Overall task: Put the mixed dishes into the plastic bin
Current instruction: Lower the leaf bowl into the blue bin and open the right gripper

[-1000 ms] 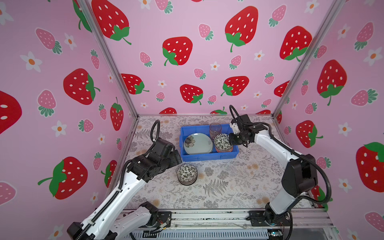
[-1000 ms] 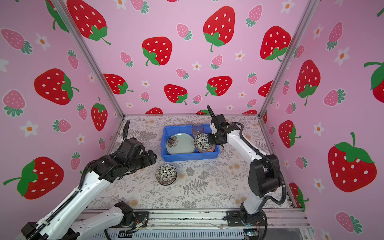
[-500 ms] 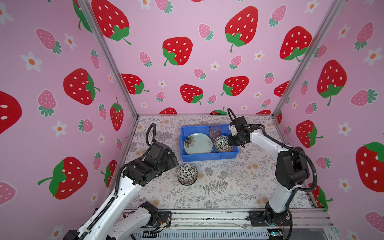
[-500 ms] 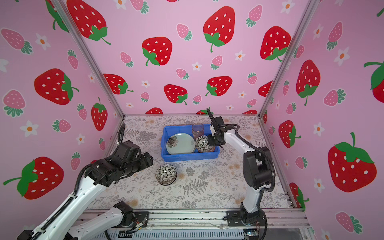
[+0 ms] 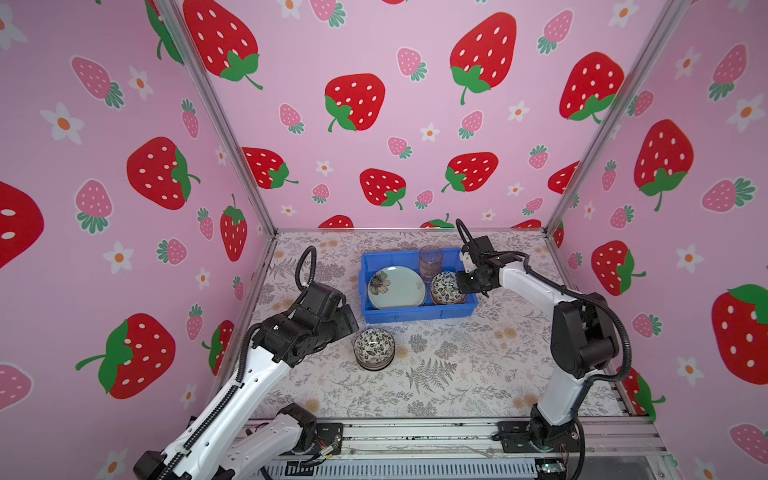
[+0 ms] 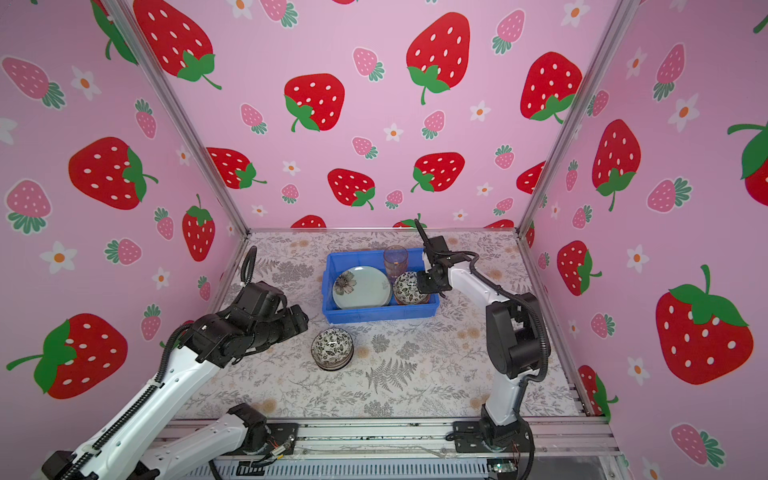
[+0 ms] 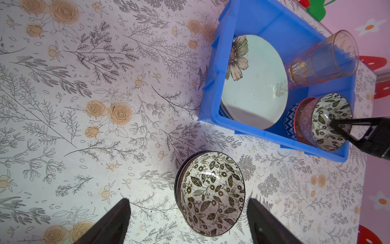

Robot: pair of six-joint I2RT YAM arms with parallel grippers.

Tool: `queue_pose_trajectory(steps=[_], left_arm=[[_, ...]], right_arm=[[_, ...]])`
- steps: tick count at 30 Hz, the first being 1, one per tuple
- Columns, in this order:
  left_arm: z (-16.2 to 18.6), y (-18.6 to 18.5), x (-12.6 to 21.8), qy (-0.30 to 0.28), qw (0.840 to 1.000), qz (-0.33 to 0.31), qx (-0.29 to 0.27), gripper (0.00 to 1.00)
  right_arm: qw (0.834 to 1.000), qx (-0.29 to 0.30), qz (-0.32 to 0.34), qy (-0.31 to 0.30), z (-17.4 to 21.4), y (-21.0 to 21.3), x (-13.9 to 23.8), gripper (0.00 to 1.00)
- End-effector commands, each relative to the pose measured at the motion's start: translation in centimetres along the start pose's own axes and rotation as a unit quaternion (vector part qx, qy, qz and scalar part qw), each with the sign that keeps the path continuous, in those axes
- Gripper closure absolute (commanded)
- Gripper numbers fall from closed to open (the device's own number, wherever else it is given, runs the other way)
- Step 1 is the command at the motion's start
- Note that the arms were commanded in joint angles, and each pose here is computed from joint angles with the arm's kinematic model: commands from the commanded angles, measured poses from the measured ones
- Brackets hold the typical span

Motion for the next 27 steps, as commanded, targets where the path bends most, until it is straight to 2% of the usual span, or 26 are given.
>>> queue_pose_trajectory(steps=[1,10,21,27], left_arm=[[0.1,0.3,-0.3,0.002,1.000,-0.006,0.001,0.11],[0.1,0.2,-0.4,0.003,1.000,-0.003,0.004,0.11],[0.2,0.2,-0.6,0.006,1.000,-0.003,0.004,0.11],[0.3,0.3,-0.8,0.008,1.000,-0.005,0.003,0.11]], right_arm=[[1.000,-0.004,-0.002,-0.002,-0.1,-0.1,-0.8,0.94],[1.000,0.000,-0.004,-0.008,-0.4,0.0,-0.7,0.85],[0.999,-0.001,0.012,-0.035,-1.4,-0.1,0.8,0.62],[0.998,-0.001,0.025,-0.058,-2.0,-0.2,2.3,0.55]])
Point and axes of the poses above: each gripper's point midway between its finger pads, its own x axis back along the fingers, its own y axis along the line the jaws close on, z = x × y, the point moved 6 cm from there along x, back along the fingers, and after that the axes turned 8 degrees about -x, right-handed, at the moved point
